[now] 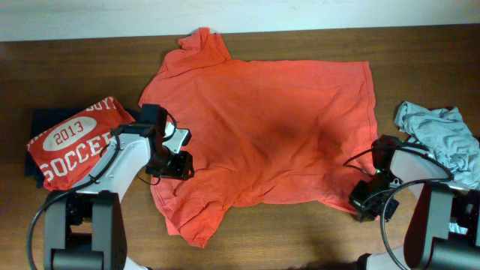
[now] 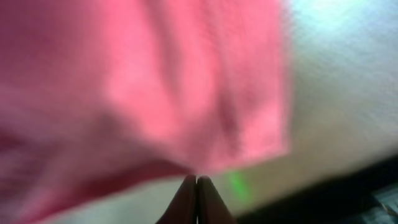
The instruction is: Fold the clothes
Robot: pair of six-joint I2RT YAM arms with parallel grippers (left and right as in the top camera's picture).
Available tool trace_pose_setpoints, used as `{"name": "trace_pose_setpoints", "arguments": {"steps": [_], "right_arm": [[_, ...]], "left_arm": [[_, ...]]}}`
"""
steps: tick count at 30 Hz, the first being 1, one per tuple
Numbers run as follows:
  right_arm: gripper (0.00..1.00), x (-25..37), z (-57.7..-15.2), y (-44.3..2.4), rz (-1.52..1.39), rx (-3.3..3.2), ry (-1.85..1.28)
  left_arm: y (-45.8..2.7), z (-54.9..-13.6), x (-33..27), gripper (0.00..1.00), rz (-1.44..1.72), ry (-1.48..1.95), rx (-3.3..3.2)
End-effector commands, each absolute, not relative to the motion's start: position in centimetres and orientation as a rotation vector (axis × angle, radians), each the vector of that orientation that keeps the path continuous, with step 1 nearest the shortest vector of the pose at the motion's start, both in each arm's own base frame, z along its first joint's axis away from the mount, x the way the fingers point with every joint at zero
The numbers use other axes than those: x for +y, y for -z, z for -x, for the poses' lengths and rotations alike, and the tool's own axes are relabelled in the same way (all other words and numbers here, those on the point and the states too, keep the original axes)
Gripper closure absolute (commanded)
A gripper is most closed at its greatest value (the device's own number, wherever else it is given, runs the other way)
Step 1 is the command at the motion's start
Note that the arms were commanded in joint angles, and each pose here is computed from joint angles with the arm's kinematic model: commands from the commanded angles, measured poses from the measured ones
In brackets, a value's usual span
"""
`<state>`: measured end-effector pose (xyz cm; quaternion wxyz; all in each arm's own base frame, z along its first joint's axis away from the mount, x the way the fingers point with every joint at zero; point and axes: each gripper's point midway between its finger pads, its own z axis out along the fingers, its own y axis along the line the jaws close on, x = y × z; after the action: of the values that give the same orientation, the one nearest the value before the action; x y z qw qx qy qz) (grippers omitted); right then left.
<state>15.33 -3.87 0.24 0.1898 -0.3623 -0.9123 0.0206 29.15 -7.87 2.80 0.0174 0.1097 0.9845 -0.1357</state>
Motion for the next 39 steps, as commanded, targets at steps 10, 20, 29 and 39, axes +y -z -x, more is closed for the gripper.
{"name": "trace_pose_setpoints", "arguments": {"steps": [10, 20, 29, 39], "right_arm": [[0.38, -4.7, -17.4, -2.6, 1.045, -2.642, -0.079], [0.43, -4.4, -17.7, -1.5, 1.123, -2.639, -0.049], [0.71, -4.0, -16.0, 0.6, 1.202, -2.589, -0.070], [0.91, -9.1, -16.5, -3.6, 1.143, -2.611, -0.477]], "left_arm": [[-2.5, -28.9, -7.6, 0.48, -0.323, 0.407, 3.078], [-2.5, -28.9, -7.6, 0.48, -0.323, 0.405, 3.078], [-2.4, -28.9, -7.5, 0.48, -0.323, 0.395, 3.079], [-2.4, -28.9, -7.2, 0.48, -0.323, 0.372, 3.085]]}}
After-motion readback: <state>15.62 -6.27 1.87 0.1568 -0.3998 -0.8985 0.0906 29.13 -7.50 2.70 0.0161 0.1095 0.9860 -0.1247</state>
